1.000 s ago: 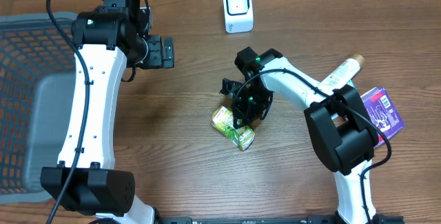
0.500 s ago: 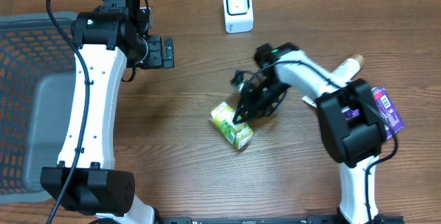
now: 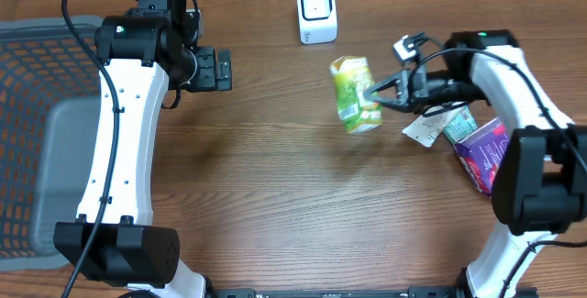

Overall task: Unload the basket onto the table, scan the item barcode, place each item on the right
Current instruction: 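Lift the green snack pouch toward the white scanner, then hold the green pouch in front of the white scanner with right gripper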

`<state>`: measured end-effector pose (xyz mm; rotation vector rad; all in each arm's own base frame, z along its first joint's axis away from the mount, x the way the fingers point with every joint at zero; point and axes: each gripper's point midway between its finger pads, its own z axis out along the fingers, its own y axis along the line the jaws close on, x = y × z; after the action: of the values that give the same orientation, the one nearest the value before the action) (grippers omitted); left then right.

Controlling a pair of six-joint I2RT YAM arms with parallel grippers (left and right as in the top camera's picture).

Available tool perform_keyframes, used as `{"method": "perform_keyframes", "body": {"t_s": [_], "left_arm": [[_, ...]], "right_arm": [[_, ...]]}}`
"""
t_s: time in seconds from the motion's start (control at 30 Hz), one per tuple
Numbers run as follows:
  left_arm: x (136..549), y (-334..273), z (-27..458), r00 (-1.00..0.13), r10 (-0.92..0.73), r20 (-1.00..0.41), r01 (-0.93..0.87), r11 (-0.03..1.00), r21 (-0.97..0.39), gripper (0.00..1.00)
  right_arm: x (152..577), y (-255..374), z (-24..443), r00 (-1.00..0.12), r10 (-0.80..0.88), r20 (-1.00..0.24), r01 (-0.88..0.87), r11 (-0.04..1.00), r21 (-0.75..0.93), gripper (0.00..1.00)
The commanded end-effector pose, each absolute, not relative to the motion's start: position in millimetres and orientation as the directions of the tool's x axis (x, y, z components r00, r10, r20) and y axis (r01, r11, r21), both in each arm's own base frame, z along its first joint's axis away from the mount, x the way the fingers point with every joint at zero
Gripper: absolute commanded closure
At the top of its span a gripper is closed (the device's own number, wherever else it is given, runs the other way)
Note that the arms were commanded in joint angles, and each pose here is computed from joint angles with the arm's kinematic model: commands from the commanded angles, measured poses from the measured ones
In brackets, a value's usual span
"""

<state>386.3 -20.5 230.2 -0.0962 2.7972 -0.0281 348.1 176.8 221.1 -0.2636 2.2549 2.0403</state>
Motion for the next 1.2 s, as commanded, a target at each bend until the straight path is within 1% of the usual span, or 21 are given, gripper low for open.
{"method": "perform_keyframes", "body": {"t_s": [0.0,0.13,0.2,0.23,0.27,0.33,0.37,0.43,0.47,0.5,0.6,0.7,0.77,0.83,0.9,0.93,1.0,1.1,1.17], "left_arm": [[386.3,-20.9,230.6,-0.938,-0.087,-0.335,-0.076,0.996,-0.046,0.00],[386.3,-20.9,230.6,-0.938,-0.087,-0.335,-0.076,0.996,-0.046,0.00],[386.3,-20.9,230.6,-0.938,-0.087,-0.335,-0.076,0.996,-0.046,0.01],[386.3,-20.9,230.6,-0.938,-0.087,-0.335,-0.076,0.996,-0.046,0.01],[386.3,-20.9,230.6,-0.938,-0.087,-0.335,-0.076,0.996,-0.046,0.00],[386.3,-20.9,230.6,-0.938,-0.087,-0.335,-0.076,0.996,-0.046,0.00],[386.3,-20.9,230.6,-0.938,-0.087,-0.335,-0.076,0.996,-0.046,0.00],[386.3,-20.9,230.6,-0.938,-0.087,-0.335,-0.076,0.996,-0.046,0.00],[386.3,-20.9,230.6,-0.938,-0.087,-0.335,-0.076,0.996,-0.046,0.01],[386.3,-20.9,230.6,-0.938,-0.087,-0.335,-0.076,0.996,-0.046,0.00],[386.3,-20.9,230.6,-0.938,-0.087,-0.335,-0.076,0.996,-0.046,0.00],[386.3,-20.9,230.6,-0.938,-0.087,-0.335,-0.076,0.996,-0.046,0.00],[386.3,-20.9,230.6,-0.938,-0.087,-0.335,-0.076,0.996,-0.046,0.00],[386.3,-20.9,230.6,-0.938,-0.087,-0.335,-0.076,0.996,-0.046,0.00],[386.3,-20.9,230.6,-0.938,-0.087,-0.335,-0.076,0.996,-0.046,0.00],[386.3,-20.9,230.6,-0.938,-0.087,-0.335,-0.076,0.996,-0.046,0.00],[386.3,-20.9,230.6,-0.938,-0.087,-0.335,-0.076,0.996,-0.046,0.00],[386.3,-20.9,230.6,-0.938,-0.087,-0.335,-0.076,0.996,-0.046,0.00],[386.3,-20.9,230.6,-0.938,-0.087,-0.335,-0.076,0.996,-0.046,0.00]], "right_arm": [[356.1,166.6,282.8,-0.963,0.023,-0.267,-0.267,-0.013,0.964,0.96],[362.4,165.6,315.0,-0.930,0.023,-0.366,-0.366,-0.007,0.931,0.96],[365.5,165.6,321.2,-0.900,-0.003,-0.435,-0.435,0.044,0.899,0.96],[366.8,166.1,320.7,-0.892,-0.017,-0.451,-0.451,0.068,0.890,0.96],[370.5,166.5,317.6,-0.885,-0.039,-0.464,-0.465,0.115,0.878,0.96],[385.2,167.1,301.2,-0.898,-0.070,-0.435,-0.438,0.258,0.861,0.96],[402.7,165.1,278.7,-0.921,-0.061,-0.386,-0.374,0.420,0.827,0.96],[421.5,160.1,250.9,-0.936,-0.030,-0.351,-0.294,0.613,0.733,0.96],[426.7,158.7,242.8,-0.937,-0.020,-0.347,-0.271,0.669,0.692,0.96],[434.5,158.0,232.0,-0.935,-0.007,-0.353,-0.240,0.747,0.620,0.96],[447.2,158.4,219.9,-0.923,0.016,-0.384,-0.190,0.849,0.493,0.96],[467.6,150.8,214.3,-0.880,0.041,-0.473,-0.116,0.947,0.298,0.96],[481.5,147.8,219.4,-0.824,0.014,-0.567,-0.075,0.988,0.133,0.96],[491.8,150.3,230.6,-0.763,-0.015,-0.646,-0.035,0.999,0.018,0.96],[501.0,156.7,245.5,-0.696,-0.049,-0.717,-0.009,0.998,-0.059,0.96],[504.5,159.4,251.7,-0.668,-0.061,-0.741,-0.001,0.997,-0.081,0.96],[515.7,175.8,272.2,-0.578,-0.117,-0.807,-0.023,0.992,-0.127,0.96],[529.4,197.4,287.8,-0.486,-0.177,-0.856,-0.082,0.984,-0.157,0.96],[537.7,206.1,290.1,-0.443,-0.233,-0.866,-0.115,0.972,-0.203,0.96]]}}
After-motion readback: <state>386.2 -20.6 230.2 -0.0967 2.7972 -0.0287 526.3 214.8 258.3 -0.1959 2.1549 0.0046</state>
